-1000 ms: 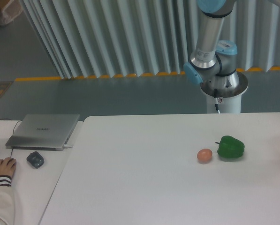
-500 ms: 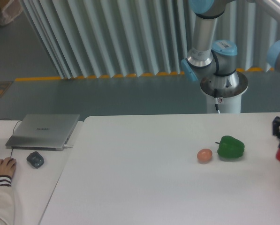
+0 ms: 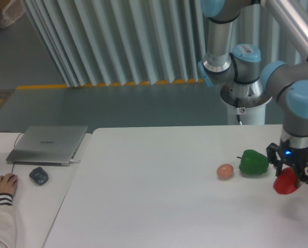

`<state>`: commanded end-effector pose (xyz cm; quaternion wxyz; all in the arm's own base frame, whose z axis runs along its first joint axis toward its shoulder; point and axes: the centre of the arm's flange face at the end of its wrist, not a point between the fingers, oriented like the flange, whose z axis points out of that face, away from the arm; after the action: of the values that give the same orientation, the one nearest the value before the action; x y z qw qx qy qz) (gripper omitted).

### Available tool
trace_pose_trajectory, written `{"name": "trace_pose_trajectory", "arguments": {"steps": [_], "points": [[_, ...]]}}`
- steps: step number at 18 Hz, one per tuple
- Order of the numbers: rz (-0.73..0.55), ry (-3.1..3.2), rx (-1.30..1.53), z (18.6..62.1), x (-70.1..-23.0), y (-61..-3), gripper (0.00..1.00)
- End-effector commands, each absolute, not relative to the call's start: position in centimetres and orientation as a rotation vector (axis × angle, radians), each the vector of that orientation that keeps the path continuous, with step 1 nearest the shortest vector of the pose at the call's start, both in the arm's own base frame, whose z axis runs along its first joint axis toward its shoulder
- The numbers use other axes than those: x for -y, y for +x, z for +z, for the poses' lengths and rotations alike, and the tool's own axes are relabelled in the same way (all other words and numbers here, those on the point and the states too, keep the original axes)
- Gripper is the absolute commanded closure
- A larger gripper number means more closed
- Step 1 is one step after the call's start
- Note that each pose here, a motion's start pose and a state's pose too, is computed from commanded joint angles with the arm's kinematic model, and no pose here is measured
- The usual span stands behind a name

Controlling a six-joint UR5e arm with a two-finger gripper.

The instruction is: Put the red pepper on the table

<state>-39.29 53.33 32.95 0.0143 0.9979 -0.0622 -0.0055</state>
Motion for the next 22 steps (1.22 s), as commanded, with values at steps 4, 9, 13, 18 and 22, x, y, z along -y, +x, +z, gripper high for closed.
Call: {"name": "trace_pose_trajectory", "arguments": {"steps": [4,9,13,18,22], "points": [[-0.083,3.145,0.132,32.2,-54.5,-38.6,0.52],[-0.136,3.158,0.077,30.6,-55.7,-37.4,0.52],[-0.194,3.089,0.113,29.5,-55.8,-36.1,0.51],[-0.197,3.086,0.115,29.5,-55.8,-36.0,0.41],[-0.211,3.093,0.114,30.2,-55.8,-36.4,0.0]]}}
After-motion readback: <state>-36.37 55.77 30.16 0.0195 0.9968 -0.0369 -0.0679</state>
